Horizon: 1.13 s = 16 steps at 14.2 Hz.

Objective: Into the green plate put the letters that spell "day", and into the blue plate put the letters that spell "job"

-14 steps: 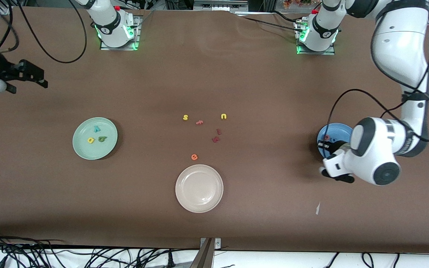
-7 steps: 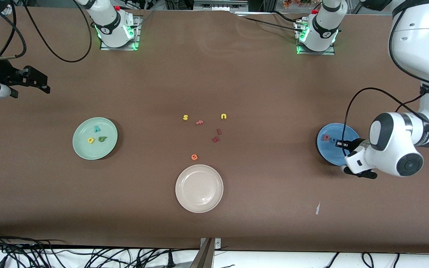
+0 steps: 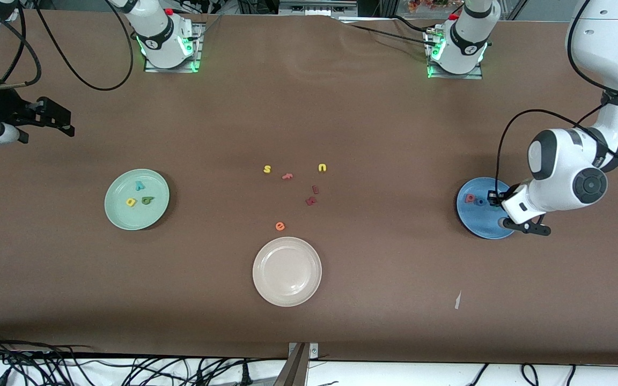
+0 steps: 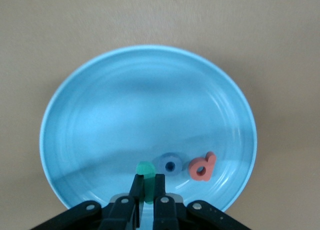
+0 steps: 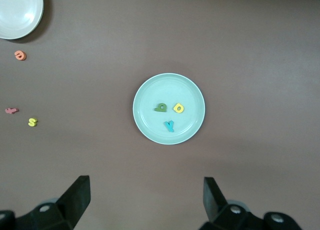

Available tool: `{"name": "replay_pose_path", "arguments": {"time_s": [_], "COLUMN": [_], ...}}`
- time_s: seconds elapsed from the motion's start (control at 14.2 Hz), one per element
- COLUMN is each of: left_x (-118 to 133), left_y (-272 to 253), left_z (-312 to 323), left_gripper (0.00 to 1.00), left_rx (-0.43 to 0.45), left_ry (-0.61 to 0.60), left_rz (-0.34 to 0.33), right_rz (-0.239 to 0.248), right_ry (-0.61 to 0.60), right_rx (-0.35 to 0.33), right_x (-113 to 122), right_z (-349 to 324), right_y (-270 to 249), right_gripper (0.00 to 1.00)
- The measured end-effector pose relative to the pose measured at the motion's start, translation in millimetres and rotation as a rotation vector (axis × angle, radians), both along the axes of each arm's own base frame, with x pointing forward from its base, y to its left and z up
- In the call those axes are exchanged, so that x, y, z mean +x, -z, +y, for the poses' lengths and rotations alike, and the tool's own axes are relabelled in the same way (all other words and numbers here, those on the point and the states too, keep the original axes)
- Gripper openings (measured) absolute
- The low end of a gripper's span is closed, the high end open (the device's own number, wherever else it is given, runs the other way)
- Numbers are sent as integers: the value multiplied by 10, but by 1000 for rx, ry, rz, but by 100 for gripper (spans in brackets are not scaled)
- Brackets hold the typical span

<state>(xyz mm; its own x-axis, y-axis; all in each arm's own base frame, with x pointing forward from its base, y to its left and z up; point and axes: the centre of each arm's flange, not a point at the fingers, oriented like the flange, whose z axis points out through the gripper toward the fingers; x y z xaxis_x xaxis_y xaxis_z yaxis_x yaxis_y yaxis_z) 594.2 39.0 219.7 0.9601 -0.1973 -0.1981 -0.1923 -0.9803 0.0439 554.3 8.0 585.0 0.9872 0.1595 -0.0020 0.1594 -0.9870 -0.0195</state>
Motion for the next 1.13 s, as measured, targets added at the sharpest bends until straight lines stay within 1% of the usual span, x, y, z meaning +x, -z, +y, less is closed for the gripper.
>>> {"name": "replay_pose_path", "arguments": {"time_s": [0.14,0.21,0.28,0.42,0.49,0.57,0.64,0.78,0.99,1.06,1.13], "left_x": [33,78,136,259,307,341,368,390,432,469,499], "left_y": [-82,-181,-320,-660,-813,-925,-1007,-1104,-1328,-1464,-1637], "left_z": [-2,-3,-10,-26,-26,-16,5,13,-92,-119,-132], "left_gripper": [36,45,56,74,85,94,98,100,100,100,100], "left_rx": [18,20,22,25,27,28,29,30,31,33,38], "left_ry": [20,22,23,25,24,21,18,16,28,28,22], "left_rz": [-6,6,25,61,68,71,72,85,107,96,70], "right_rz": [3,4,6,8,8,8,9,9,8,8,8], "right_ry": [5,7,9,12,13,13,14,14,11,10,8], "right_rx": [0,0,0,0,0,0,0,0,0,0,0], "right_x": [-3,-4,-6,-8,-8,-8,-8,-9,-9,-9,-9], "right_z": [-7,-9,-11,-15,-15,-15,-15,-15,-2,7,13], "right_y": [2,3,5,7,7,7,8,8,7,6,6], "right_gripper": [100,100,100,100,100,100,100,100,100,100,100]}}
